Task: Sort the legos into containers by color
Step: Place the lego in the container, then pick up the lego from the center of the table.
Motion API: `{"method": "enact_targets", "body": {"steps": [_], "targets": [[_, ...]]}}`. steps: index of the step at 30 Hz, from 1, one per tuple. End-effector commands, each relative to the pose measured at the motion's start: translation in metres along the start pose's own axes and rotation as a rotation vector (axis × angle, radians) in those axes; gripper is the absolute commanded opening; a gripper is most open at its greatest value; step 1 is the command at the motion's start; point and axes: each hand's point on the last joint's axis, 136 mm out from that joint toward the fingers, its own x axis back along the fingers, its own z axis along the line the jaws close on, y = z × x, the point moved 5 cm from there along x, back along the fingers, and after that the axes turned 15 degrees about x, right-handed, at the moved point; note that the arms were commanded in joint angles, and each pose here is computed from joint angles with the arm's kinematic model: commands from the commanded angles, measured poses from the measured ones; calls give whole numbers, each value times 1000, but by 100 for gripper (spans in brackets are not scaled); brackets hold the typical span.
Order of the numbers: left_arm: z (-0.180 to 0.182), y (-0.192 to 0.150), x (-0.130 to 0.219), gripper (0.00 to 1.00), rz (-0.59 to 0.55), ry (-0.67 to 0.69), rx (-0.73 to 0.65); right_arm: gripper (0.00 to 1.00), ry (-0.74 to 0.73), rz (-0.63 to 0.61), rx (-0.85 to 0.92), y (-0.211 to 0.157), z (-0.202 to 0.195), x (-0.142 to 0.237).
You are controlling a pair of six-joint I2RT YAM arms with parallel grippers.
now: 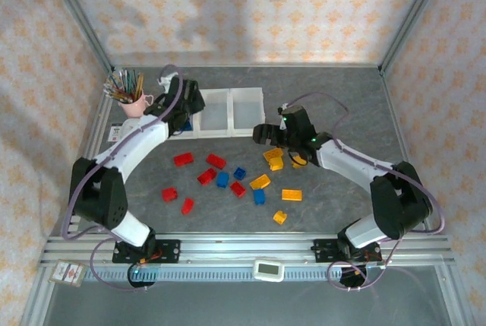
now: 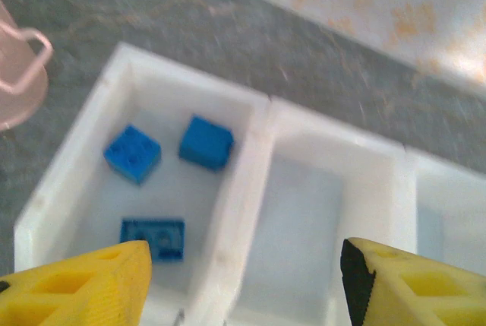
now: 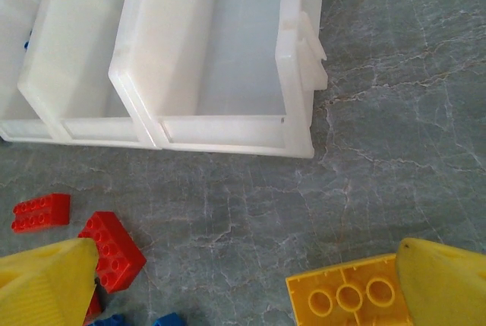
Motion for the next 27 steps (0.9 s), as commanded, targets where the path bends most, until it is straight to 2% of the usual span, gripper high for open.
{"method": "enact_targets", "body": {"steps": [1, 8, 13, 15, 27], "targets": [[7, -36, 19, 70, 67, -2, -81, 100, -5, 31, 27, -13, -1, 13], [21, -102, 55, 70, 191, -22, -153, 100, 50, 60, 35, -37, 4, 26], [22, -159, 72, 69, 338, -70, -201, 100, 120, 97, 44, -59, 11, 29], [26, -174, 76, 69, 359, -59, -234, 100, 135, 105, 48, -67, 12, 30], [35, -228, 73, 62, 452, 1, -343, 100, 99, 122, 57, -79, 4, 26]]}}
